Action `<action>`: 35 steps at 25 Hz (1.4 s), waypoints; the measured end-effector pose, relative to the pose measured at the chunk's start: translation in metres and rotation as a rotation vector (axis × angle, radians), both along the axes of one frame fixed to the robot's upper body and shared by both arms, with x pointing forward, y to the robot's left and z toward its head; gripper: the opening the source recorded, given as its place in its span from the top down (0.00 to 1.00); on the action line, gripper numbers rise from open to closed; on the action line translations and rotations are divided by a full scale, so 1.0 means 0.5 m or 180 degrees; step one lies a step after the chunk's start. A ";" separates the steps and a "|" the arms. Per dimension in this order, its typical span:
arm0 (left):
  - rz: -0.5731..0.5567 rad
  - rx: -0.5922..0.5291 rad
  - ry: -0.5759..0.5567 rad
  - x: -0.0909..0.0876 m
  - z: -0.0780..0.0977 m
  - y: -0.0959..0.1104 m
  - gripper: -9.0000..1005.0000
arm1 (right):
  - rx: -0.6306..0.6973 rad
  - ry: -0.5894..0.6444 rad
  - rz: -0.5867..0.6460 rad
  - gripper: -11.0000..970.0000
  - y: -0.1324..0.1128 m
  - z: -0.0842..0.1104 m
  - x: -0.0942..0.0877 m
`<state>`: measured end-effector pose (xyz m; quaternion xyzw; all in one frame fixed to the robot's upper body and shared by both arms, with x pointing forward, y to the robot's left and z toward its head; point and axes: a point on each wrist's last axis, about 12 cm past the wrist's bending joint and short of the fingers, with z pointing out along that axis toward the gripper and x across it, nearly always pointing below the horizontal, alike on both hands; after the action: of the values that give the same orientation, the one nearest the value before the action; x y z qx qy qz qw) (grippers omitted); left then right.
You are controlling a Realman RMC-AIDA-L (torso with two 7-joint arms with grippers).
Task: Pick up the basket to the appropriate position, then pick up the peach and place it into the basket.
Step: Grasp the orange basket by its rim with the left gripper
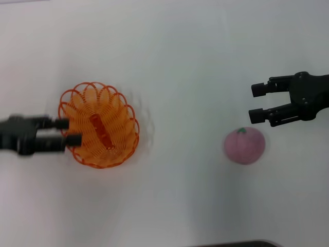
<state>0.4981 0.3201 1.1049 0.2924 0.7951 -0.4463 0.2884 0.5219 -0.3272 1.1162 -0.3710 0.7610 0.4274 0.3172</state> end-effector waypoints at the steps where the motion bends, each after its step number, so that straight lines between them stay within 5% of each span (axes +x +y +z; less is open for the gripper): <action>1: -0.0025 0.0014 -0.0026 0.014 0.009 -0.007 0.22 | -0.0002 -0.0002 0.0007 0.05 0.001 0.001 0.001; 8: -0.0145 0.0433 -0.0235 0.145 0.091 -0.066 0.22 | 0.0020 -0.0050 0.0059 0.05 0.012 0.004 0.008; 15: -0.0321 0.1341 -0.0425 0.233 0.129 -0.128 0.22 | 0.0051 -0.0088 0.0115 0.05 0.029 0.009 0.017; 21: -0.0371 0.1970 -0.0500 0.259 0.110 -0.169 0.22 | 0.0083 -0.0101 0.0151 0.05 0.044 0.009 0.021; 32: -0.0443 0.2456 -0.0358 0.254 0.026 -0.209 0.22 | 0.0097 -0.0109 0.0143 0.05 0.054 0.005 0.024; 35: -0.0397 0.2457 -0.0428 0.252 0.019 -0.217 0.38 | 0.0090 -0.0110 0.0136 0.05 0.058 0.002 0.024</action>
<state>0.6243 0.2114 1.1145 0.4556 0.8645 -0.1111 0.1811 0.5341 -0.2984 1.1172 -0.3899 0.7412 0.4383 0.3264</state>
